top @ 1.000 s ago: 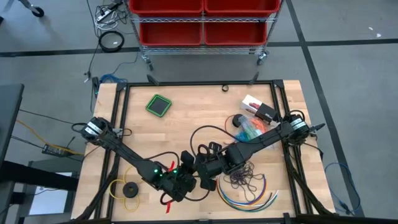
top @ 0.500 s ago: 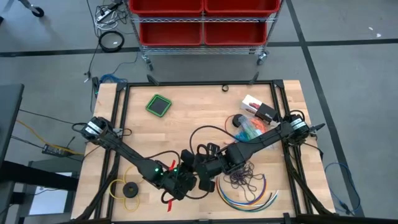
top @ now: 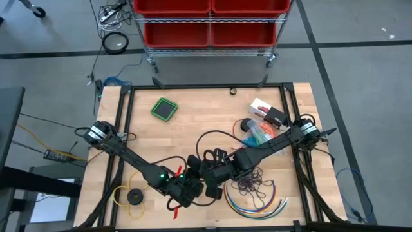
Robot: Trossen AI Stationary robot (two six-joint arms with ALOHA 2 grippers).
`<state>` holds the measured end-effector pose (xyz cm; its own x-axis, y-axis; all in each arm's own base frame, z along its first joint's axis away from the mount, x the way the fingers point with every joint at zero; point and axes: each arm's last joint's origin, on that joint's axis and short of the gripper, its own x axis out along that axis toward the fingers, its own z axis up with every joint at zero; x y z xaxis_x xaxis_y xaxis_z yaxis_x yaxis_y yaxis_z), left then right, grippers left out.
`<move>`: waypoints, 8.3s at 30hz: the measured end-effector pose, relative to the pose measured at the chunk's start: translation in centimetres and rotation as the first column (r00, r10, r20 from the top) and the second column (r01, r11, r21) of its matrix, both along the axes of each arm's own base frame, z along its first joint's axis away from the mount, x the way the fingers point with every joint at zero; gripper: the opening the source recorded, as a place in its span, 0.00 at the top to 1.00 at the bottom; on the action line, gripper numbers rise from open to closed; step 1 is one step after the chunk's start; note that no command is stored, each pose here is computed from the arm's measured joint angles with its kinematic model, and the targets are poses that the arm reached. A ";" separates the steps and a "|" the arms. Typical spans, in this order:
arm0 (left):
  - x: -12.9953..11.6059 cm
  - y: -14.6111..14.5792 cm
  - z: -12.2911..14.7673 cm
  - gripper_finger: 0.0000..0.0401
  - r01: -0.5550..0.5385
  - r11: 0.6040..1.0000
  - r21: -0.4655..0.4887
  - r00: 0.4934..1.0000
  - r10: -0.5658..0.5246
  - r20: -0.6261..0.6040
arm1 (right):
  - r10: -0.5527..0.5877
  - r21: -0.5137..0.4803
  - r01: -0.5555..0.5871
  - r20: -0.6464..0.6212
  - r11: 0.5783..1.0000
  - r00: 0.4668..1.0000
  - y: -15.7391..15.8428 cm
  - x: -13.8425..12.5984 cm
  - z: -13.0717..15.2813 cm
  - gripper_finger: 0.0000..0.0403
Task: Sort rubber bands
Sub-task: Open the transparent zip bag
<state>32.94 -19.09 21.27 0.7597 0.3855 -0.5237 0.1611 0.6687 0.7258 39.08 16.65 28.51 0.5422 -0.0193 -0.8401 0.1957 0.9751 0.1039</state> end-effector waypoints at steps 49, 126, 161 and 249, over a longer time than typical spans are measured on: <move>1.2 0.5 1.5 1.00 0.012 0.996 -0.094 1.000 -0.011 0.007 | 0.032 -0.023 -0.034 -0.067 0.999 0.997 0.5 -0.9 -0.2 0.76; 2.3 1.8 3.3 1.00 -0.063 0.958 -0.278 0.998 0.065 -0.002 | 0.009 -0.095 -0.022 -0.140 0.995 0.990 0.8 -2.0 -0.7 0.66; 0.7 1.4 4.8 0.93 -0.109 0.955 -0.275 0.992 0.120 0.025 | -0.053 -0.139 0.036 -0.127 0.990 0.990 1.3 -2.6 -0.6 1.00; -1.9 -4.0 5.7 1.00 0.159 0.985 0.074 0.984 -0.164 0.067 | 0.035 -0.097 -0.029 0.053 0.995 0.998 1.5 -2.8 2.6 0.96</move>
